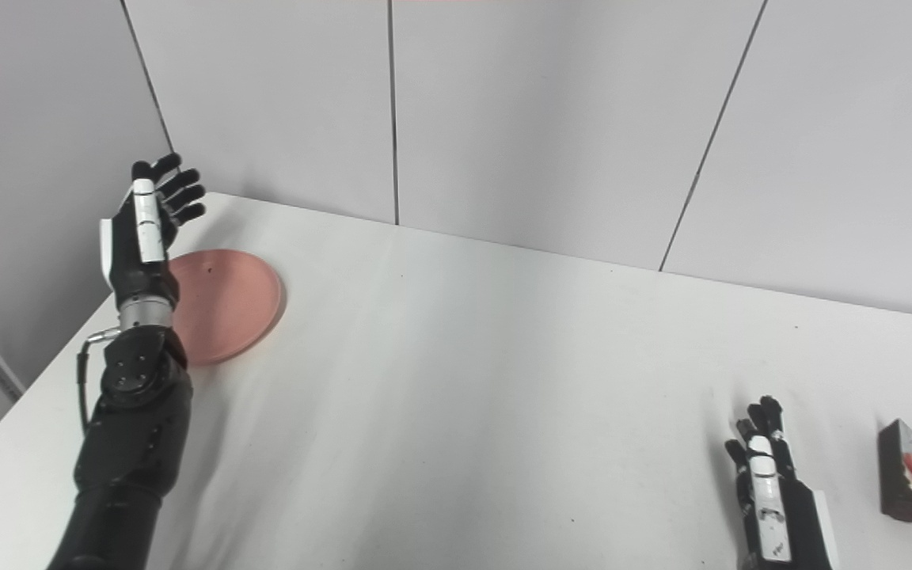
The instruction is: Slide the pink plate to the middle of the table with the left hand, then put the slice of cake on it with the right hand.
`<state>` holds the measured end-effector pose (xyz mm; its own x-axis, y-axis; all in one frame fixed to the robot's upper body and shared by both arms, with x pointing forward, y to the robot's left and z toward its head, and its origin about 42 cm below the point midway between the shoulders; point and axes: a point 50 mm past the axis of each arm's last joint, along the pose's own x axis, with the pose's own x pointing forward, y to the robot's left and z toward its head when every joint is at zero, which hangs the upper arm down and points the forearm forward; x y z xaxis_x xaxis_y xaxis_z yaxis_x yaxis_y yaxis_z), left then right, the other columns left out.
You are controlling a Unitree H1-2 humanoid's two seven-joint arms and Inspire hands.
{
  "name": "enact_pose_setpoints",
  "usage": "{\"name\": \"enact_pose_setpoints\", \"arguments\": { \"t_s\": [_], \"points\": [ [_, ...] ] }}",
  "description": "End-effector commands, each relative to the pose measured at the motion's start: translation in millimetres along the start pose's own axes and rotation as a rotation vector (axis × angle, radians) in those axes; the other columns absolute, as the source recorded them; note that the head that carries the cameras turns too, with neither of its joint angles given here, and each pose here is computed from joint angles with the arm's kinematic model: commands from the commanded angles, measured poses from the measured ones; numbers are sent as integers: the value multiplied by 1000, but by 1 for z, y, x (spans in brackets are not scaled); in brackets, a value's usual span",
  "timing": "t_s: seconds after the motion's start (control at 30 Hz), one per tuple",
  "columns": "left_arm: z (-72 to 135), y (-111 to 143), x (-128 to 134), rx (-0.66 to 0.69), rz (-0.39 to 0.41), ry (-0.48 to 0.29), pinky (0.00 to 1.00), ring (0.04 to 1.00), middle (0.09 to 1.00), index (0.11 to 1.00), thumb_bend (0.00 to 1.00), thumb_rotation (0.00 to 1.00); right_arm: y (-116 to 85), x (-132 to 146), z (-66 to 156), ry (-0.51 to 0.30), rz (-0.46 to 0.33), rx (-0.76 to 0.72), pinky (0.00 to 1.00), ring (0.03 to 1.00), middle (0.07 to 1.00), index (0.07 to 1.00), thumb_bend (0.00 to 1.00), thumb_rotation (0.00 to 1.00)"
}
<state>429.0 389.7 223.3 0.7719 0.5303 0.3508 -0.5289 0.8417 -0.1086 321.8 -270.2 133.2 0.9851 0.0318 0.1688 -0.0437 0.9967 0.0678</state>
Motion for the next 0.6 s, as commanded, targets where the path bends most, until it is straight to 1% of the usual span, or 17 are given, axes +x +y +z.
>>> {"name": "enact_pose_setpoints", "arguments": {
  "t_s": [0.0, 0.1, 0.17, 0.23, 0.33, 0.5, 0.57],
  "points": [
    [18, 8, 17, 22, 31, -102, 735, 732, 727, 741, 737, 1000, -7, 6, 10, -70, 3, -16, 1000, 1000, 1000, 1000, 177, 904],
    [10, 21, 21, 47, 61, -95, 781, 738, 729, 737, 727, 1000, -7, 5, 10, -71, 6, -11, 1000, 1000, 1000, 1000, 160, 951],
    [5, 27, 22, 45, 80, -86, 787, 737, 729, 736, 726, 1000, -7, 4, 11, -71, 6, -9, 1000, 1000, 1000, 1000, 156, 955],
    [0, 34, 24, 43, 101, -70, 766, 736, 727, 732, 728, 1000, -7, 4, 12, -73, 8, -13, 1000, 1000, 1000, 1000, 139, 991],
    [-4, 41, 25, 49, 112, -51, 761, 738, 724, 731, 728, 1000, -8, 4, 11, -75, 9, -9, 1000, 1000, 1000, 1000, 131, 1000],
    [-13, 53, 25, 75, 114, -13, 790, 761, 735, 743, 742, 1000, -8, 3, 12, -73, 2, -11, 1000, 1000, 1000, 1000, 129, 1000],
    [-18, 59, 25, 105, 112, 5, 795, 760, 739, 749, 735, 1000, -7, 3, 13, -74, 3, -7, 1000, 1000, 1000, 1000, 127, 1000]
  ]
}}
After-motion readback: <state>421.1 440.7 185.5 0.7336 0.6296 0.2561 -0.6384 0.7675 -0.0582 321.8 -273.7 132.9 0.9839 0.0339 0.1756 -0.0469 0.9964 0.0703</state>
